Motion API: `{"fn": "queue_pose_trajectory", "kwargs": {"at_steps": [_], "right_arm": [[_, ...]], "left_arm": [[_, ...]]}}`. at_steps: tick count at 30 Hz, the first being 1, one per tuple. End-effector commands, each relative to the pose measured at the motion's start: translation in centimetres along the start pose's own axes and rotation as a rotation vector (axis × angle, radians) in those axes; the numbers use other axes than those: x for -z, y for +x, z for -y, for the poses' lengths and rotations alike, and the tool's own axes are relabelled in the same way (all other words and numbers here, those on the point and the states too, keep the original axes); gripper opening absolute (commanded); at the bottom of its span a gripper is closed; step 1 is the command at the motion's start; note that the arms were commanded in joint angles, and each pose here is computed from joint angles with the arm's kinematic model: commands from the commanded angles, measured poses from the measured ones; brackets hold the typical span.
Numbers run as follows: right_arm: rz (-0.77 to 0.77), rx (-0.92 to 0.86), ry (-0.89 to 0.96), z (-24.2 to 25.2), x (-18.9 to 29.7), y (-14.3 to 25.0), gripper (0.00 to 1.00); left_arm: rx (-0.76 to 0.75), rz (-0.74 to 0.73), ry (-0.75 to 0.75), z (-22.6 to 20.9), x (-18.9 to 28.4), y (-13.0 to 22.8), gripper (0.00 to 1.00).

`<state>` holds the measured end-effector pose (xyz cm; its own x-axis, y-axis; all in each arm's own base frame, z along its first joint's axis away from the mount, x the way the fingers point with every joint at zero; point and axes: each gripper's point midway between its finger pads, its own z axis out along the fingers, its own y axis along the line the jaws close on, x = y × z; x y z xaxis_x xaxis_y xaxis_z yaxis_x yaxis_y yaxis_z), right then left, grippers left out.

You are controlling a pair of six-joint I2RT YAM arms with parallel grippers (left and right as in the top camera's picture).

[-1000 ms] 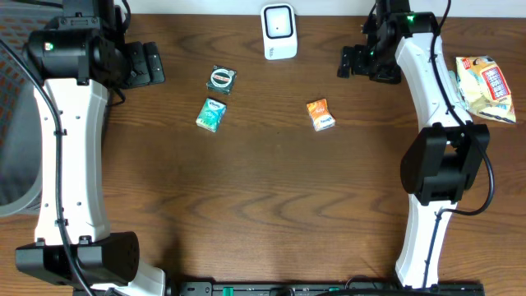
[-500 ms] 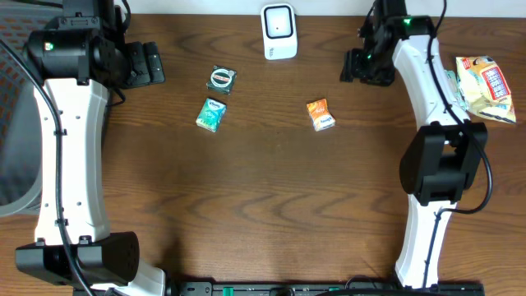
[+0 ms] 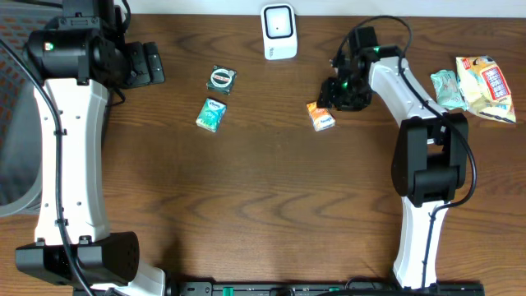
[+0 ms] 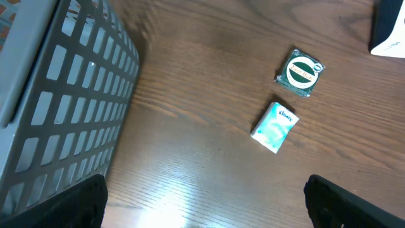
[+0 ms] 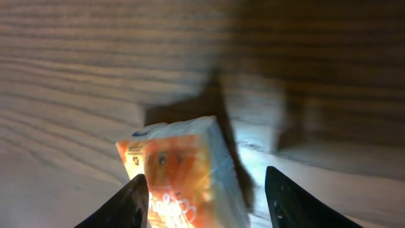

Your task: Scan the item barcode

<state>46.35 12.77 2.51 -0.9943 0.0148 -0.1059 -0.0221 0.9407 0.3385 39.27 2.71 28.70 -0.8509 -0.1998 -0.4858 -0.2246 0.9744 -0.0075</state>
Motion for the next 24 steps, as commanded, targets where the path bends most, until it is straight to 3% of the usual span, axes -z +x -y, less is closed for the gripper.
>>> {"fn": "queue_pose_trajectory", "kwargs": {"at_steps": [1,6,19,24], "right_arm": [[-0.011,0.01,-0.061,-1.1,0.1,0.3,0.53],[-0.017,0.039,-0.101,-1.8,0.1,0.5,0.48],[-0.077,0.016,-0.09,-1.0,-1.2,2.5,0.48],[-0.09,0.01,-0.087,-0.5,-2.2,3.3,0.35]], "left_arm": [[0.012,-0.006,-0.019,-0.4,-0.3,0.1,0.98],[0.012,-0.006,-0.019,-0.4,-0.3,0.1,0.98],[0.012,-0.006,-0.019,-0.4,-0.3,0.1,0.97],[0.012,-0.006,-0.019,-0.4,-0.3,0.1,0.98]]}}
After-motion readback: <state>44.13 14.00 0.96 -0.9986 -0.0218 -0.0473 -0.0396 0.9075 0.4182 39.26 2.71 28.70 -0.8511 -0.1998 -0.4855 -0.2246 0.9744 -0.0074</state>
